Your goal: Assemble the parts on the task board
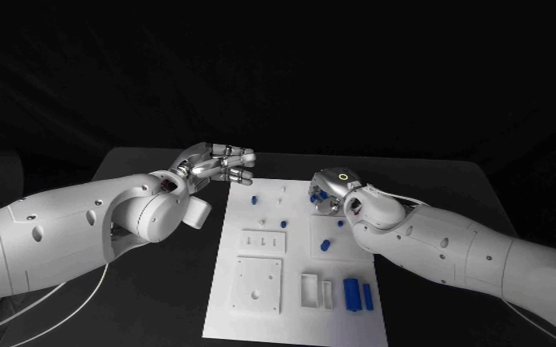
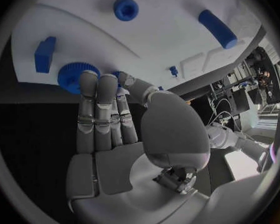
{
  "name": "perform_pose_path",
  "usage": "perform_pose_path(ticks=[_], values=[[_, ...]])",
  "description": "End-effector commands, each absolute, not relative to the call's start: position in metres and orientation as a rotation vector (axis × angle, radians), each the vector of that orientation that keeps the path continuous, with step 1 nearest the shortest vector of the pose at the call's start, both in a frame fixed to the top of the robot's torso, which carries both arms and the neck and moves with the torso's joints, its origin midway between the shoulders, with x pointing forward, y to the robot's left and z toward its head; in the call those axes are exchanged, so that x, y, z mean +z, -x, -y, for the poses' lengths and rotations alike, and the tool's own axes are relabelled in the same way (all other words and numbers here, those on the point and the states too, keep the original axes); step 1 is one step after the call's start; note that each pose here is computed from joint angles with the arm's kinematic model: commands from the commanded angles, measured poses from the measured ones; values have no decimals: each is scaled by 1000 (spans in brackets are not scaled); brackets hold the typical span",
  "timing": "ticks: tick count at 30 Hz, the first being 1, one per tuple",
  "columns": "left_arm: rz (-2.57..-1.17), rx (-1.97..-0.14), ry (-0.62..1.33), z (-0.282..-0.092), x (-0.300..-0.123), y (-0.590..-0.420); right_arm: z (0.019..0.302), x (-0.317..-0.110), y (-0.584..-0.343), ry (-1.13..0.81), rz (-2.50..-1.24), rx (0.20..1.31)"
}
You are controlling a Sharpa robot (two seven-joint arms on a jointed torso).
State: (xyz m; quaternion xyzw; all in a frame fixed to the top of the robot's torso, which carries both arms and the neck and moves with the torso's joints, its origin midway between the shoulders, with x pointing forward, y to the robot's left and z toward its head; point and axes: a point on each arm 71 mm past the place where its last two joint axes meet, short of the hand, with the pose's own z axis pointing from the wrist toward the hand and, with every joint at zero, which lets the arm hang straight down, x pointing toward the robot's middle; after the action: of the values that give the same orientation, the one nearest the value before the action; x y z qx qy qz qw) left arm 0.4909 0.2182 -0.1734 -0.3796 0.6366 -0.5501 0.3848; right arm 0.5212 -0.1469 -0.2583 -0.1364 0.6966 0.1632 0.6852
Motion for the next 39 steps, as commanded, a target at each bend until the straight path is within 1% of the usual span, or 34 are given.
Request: perform_pose_path(ticks=[1, 9, 14, 28, 39], values=[[-1624, -1418, 950, -217, -172, -491, 145, -251, -520, 289, -1514, 350], [-1619, -1411, 952, -218, -172, -491, 133, -235, -521, 275, -1473, 362], [-1620, -1412, 952, -217, -172, -492, 121, -231, -524, 272, -1461, 366], [-1630, -1426, 944, -210, -172, -492, 90, -230, -529, 260, -1435, 378], [-1633, -1432, 940, -207, -171, -491, 78, -233, -531, 249, -1434, 378]])
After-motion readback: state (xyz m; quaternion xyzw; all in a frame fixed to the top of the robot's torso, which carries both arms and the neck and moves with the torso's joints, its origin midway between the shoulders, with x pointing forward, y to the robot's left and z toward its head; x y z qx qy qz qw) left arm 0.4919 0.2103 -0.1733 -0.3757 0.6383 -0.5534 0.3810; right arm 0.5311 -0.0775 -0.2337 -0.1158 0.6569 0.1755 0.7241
